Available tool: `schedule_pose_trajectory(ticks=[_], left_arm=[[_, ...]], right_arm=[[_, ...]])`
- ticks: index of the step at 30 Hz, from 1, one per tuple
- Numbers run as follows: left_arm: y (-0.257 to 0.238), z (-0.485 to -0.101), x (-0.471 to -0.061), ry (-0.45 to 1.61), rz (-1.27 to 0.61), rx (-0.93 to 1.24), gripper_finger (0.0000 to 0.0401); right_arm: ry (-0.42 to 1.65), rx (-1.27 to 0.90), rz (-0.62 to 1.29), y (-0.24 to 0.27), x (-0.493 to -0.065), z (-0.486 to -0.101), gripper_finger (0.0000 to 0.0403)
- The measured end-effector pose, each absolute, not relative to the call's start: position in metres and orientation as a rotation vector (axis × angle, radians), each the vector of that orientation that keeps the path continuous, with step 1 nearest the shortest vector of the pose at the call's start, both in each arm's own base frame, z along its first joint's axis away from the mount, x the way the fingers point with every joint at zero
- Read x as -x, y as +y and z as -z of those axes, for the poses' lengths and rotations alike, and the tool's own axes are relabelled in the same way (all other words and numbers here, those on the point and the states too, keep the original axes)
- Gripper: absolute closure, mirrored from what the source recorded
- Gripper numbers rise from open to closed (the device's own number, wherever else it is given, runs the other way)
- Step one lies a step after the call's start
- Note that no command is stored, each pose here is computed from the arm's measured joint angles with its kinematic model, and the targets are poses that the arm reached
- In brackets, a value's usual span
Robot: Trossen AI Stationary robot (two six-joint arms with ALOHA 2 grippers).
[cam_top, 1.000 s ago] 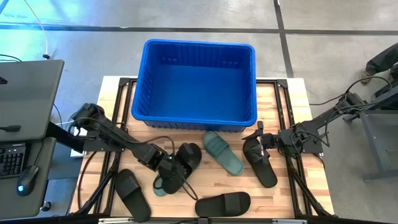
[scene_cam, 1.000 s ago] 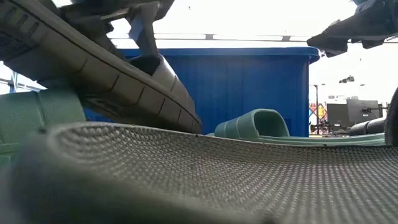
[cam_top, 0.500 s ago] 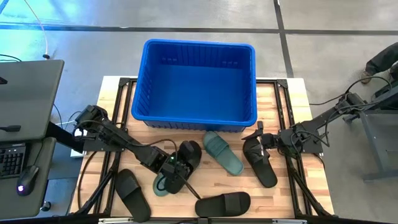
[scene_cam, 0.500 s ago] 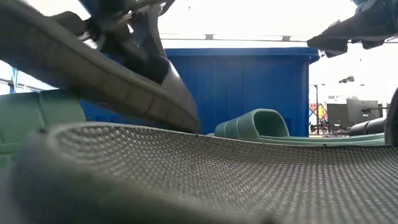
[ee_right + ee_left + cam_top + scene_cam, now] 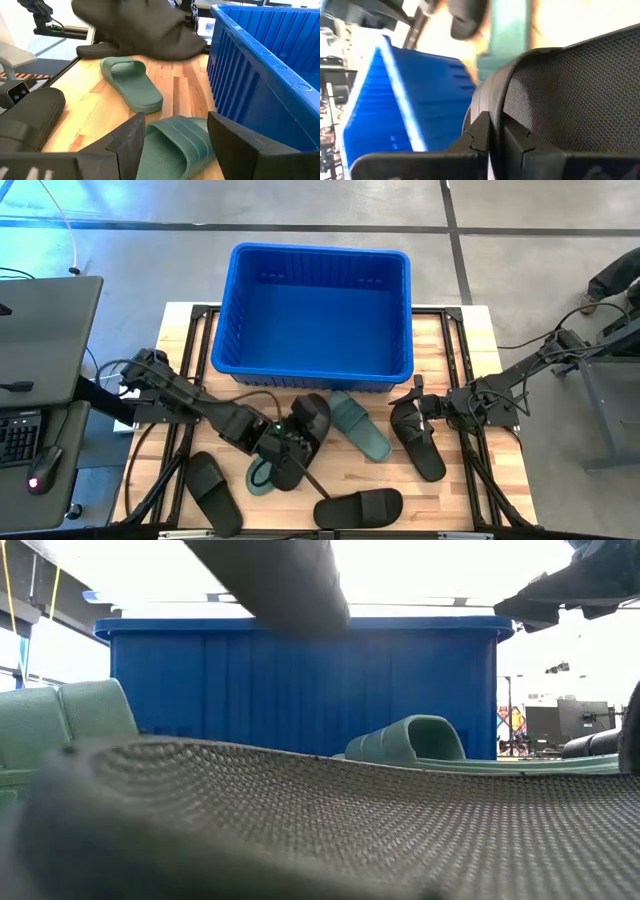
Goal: Pick and place slides into bin
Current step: Put the black slide into the blue container
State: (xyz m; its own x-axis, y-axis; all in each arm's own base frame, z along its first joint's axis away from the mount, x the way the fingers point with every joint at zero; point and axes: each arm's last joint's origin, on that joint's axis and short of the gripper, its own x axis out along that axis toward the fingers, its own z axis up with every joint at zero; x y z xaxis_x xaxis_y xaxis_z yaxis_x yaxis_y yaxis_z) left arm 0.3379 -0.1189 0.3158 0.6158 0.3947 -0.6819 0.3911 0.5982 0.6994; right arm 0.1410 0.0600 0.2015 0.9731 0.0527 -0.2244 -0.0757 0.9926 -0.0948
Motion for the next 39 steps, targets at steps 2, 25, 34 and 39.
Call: schedule_pose_trajectory(ticks=[2,25,34,39], left_arm=[[-0.119,-0.344,-0.339,0.896,0.008,-1.000,0.0392],[0.138,-0.418,-0.414,0.637,-0.589,-0.826,0.0395],[0.242,-0.298,-0.451,0.791,-0.602,-0.615,0.0395],[0.259,-0.270,-0.452,0.857,-0.605,-0.565,0.0381]], right_arm=[[0.223,0.103,-0.065,0.060,-0.141,-0.202,0.0198],[0.226,0.062,-0.059,0.060,-0.141,-0.201,0.0196],[0.254,0.076,-0.056,0.060,-0.141,-0.198,0.0196],[0.261,0.079,-0.056,0.060,-0.141,-0.197,0.0196]])
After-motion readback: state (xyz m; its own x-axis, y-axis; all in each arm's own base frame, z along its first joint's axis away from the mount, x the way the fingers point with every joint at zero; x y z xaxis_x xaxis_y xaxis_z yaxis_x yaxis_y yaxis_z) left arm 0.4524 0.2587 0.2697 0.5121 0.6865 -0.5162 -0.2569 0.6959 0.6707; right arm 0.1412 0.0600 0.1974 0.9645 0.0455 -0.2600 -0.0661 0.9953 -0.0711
